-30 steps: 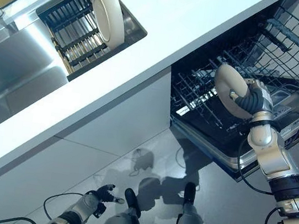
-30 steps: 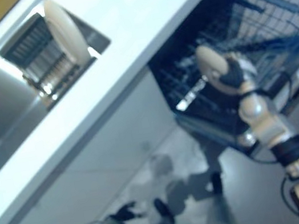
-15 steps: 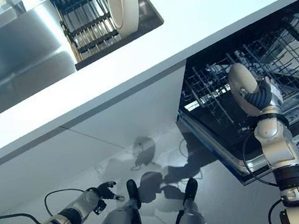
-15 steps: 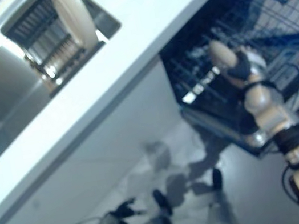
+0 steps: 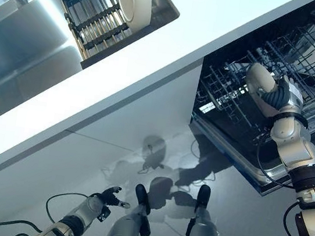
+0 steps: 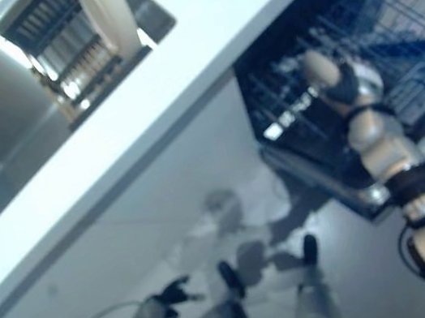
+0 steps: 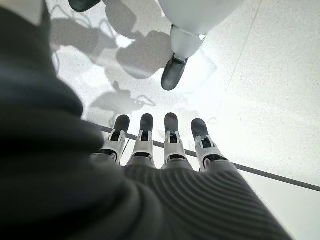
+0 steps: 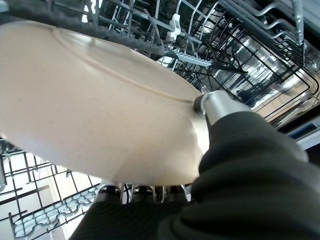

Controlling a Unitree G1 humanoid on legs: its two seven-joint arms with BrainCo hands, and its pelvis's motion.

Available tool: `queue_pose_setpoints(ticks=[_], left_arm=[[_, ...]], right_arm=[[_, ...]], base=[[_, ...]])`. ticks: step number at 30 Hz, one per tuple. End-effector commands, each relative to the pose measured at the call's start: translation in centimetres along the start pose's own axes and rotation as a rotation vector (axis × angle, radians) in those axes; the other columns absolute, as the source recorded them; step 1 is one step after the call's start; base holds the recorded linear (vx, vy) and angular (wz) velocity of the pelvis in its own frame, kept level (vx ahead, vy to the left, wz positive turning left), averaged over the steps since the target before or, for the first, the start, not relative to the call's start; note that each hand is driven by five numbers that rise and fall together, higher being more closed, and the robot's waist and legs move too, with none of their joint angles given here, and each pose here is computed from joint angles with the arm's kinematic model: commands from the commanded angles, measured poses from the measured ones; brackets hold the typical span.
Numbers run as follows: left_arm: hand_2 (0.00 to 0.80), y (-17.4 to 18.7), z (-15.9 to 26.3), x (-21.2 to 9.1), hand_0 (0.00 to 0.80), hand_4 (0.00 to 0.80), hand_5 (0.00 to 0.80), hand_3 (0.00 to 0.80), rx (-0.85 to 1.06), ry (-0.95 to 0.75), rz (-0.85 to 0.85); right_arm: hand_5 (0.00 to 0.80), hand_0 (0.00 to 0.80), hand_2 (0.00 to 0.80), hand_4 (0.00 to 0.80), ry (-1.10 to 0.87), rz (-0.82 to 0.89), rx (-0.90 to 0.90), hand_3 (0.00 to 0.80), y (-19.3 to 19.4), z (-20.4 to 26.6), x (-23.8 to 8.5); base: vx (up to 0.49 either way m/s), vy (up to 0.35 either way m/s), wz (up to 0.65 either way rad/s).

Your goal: Take plates into dishwasher

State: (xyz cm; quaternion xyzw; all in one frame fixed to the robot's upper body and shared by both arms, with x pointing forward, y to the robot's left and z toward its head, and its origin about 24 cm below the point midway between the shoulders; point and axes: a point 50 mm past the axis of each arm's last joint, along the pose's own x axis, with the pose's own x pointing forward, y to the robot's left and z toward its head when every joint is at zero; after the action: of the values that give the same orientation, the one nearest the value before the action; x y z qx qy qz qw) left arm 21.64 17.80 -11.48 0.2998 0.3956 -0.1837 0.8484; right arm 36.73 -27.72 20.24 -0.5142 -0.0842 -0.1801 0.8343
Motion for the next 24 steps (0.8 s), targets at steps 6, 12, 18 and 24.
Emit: queue_pose_setpoints(ticks=[6, 12, 18, 24], left_arm=[[0.0, 1.7, 0.8, 0.0, 0.0, 0.0, 0.0, 0.0, 0.08, -0.02, 0.013], [0.0, 1.9, 1.0, 0.0, 0.0, 0.0, 0.0, 0.0, 0.08, -0.026, 0.016], [0.0, 1.8, 1.3, 0.1, 0.0, 0.0, 0.0, 0.0, 0.086, -0.033, 0.014], [0.0, 1.9, 1.6, 0.1, 0.0, 0.0, 0.0, 0.0, 0.085, -0.038, 0.015]], right_arm=[[0.8, 0.8, 0.8, 0.8, -0.058, -0.012, -0.082, 0.8, -2.1, 2.3, 2.0], [0.8, 0.8, 0.8, 0.8, -0.016, 0.039, -0.071, 0.8, -0.7, 1.5, 1.7], [0.8, 0.8, 0.8, 0.8, 0.006, 0.087, -0.041, 0.8, 0.7, 1.4, 1.5], [0.8, 0.8, 0.8, 0.8, 0.051, 0.141, 0.007, 0.8, 3.1, 1.0, 0.7]], base=[[-0.006, -0.002, 0.01], [-0.004, 0.0, 0.01], [-0.006, 0.003, 0.05], [0.0, 0.0, 0.0]])
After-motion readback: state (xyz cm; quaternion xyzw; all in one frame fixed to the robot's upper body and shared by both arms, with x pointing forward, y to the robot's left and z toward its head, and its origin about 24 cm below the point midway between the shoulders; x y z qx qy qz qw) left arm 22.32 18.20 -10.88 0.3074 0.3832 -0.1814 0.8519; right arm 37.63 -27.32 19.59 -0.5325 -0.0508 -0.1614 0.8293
